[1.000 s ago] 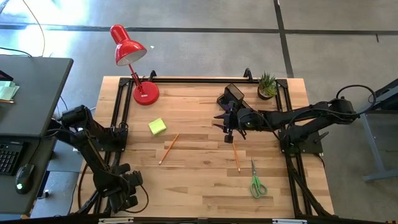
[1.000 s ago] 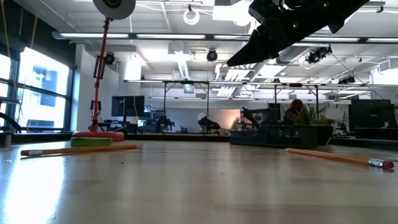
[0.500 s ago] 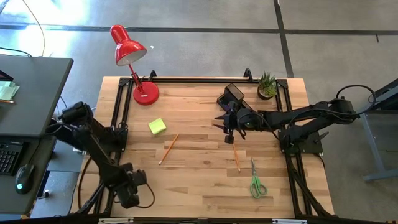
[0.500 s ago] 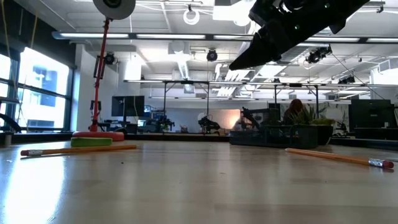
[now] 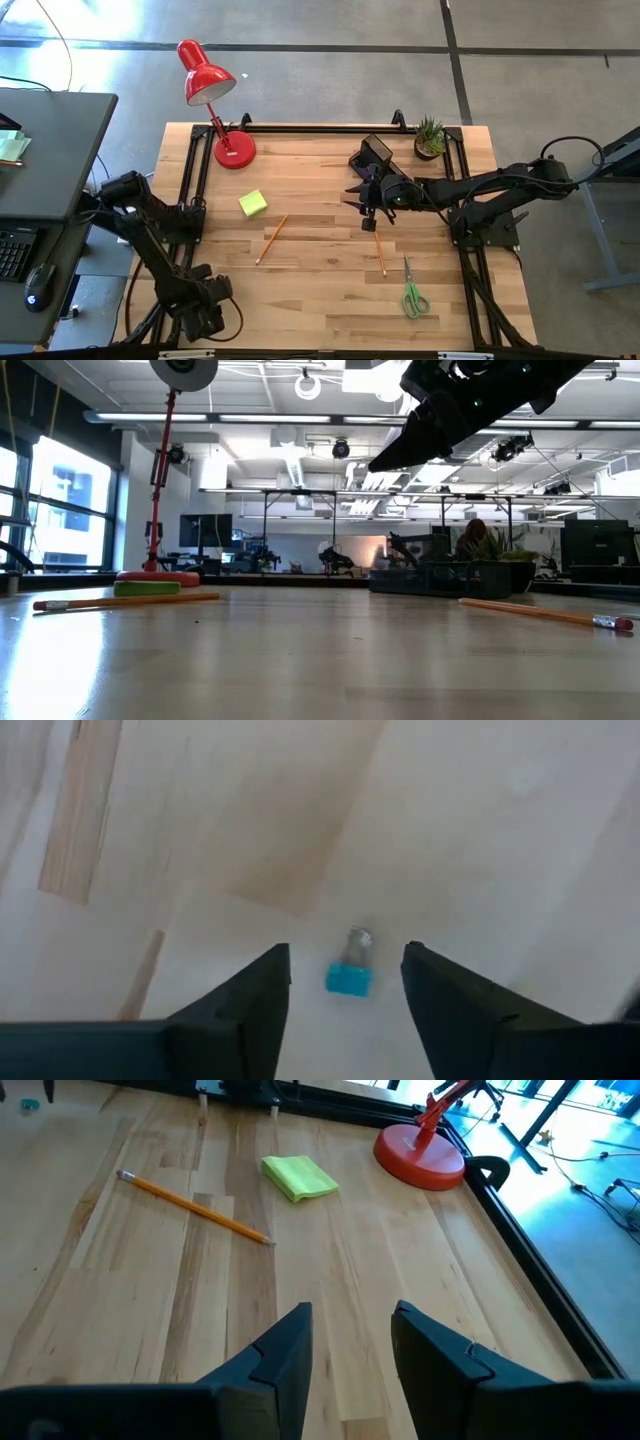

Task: Pick and place office supplies into organizer
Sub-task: Put the blue binder clip into the black desk organizer, then put the light green binder clip into the black desk organizer

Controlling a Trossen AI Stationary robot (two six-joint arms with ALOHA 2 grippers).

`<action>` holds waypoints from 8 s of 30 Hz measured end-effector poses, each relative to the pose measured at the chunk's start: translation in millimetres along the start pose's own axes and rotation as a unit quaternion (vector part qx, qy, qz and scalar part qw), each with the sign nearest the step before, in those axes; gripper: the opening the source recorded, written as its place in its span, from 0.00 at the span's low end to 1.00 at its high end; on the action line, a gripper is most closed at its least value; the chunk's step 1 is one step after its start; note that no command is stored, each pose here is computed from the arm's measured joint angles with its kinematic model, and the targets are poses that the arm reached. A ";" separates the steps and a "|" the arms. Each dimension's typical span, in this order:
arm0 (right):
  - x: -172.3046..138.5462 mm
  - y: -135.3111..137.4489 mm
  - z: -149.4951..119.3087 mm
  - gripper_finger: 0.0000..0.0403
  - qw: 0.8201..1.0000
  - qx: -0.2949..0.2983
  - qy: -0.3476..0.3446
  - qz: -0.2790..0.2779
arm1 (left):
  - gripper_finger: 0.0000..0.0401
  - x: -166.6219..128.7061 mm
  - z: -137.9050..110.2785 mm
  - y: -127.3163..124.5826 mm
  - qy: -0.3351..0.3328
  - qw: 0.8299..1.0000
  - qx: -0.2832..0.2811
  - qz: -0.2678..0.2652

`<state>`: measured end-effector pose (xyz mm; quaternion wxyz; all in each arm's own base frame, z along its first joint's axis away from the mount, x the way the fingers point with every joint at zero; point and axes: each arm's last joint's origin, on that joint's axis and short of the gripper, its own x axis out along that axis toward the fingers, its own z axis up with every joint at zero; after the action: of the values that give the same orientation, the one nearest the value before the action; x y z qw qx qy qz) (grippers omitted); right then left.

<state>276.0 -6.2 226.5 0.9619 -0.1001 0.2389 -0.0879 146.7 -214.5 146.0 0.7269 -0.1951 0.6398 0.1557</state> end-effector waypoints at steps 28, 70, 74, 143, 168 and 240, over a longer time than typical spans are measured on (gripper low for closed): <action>0.6 0.1 -0.4 0.32 1.000 -0.001 0.001 -0.001 | 0.39 9.5 -6.1 -1.9 0.090 0.996 0.022 0.021; 0.7 -0.1 0.2 0.32 1.000 -0.001 -0.002 -0.001 | 0.33 10.1 -2.4 -2.1 0.032 0.998 0.046 0.021; 0.7 -0.1 0.2 0.32 1.000 -0.001 -0.002 -0.002 | 0.27 10.0 -3.2 -1.8 0.048 0.998 0.045 0.020; -47.3 -5.1 -6.6 0.32 0.990 0.113 0.078 -0.019 | 0.14 -40.0 277.1 81.1 -0.352 0.895 0.210 0.178; -68.1 34.0 -48.0 0.32 0.979 0.200 -0.015 0.023 | 0.14 -33.8 399.3 206.0 -0.580 0.805 0.119 0.028; -44.2 107.6 -61.8 0.32 0.968 0.047 -0.008 0.246 | 0.24 -78.7 308.8 88.7 -0.324 0.928 0.172 0.059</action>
<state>221.1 97.8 167.3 0.9594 0.0065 0.2441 0.1411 362.5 14.1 249.0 0.9067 0.0321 0.3965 0.1405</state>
